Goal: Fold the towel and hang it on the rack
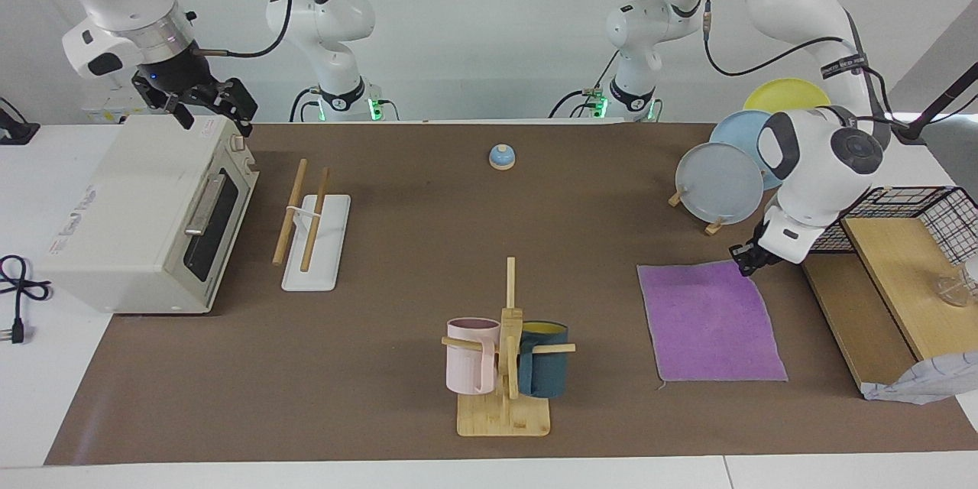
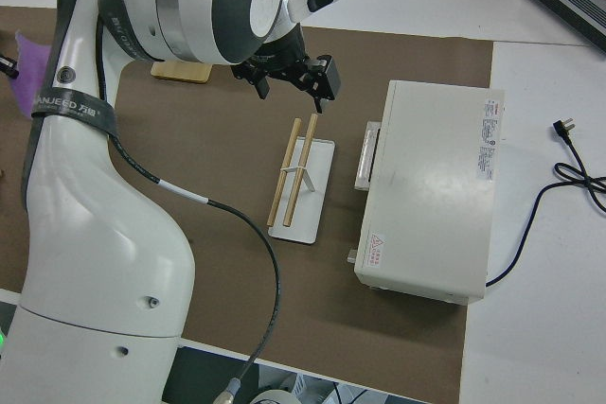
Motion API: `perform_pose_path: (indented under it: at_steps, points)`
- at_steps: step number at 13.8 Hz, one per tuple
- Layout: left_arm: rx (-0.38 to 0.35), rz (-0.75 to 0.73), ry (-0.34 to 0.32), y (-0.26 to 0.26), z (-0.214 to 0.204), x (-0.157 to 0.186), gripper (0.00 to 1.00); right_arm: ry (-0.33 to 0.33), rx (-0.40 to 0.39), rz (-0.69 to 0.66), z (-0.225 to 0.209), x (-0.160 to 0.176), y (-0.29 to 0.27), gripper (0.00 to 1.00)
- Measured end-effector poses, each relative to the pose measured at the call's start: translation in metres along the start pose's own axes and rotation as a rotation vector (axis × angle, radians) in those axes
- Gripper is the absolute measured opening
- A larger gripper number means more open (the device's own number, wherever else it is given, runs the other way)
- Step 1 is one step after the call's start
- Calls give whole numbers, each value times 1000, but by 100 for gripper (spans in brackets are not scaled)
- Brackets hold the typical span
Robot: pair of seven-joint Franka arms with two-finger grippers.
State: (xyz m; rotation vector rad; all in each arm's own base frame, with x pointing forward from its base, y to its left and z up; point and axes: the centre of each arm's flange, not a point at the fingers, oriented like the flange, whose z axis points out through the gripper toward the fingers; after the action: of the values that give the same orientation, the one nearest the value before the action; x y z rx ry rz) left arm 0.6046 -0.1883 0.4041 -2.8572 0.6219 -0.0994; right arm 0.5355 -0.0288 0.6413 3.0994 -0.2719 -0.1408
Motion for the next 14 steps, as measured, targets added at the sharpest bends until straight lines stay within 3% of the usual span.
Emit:
perform_pose_path:
  at_steps: [3,7,8,14]
  points:
    - [42,126,-27,67,25,-12,2,0,0,0,0,0,0,100]
    - [18,22,-37,77,72,-31,2,0,0,0,0,0,0,100]
    - [10,-2,-40,77,73,-32,8,0,0,0,0,0,0,100]
    - [-116,-179,-15,38,35,-24,77,0,0,0,0,0,0,100]
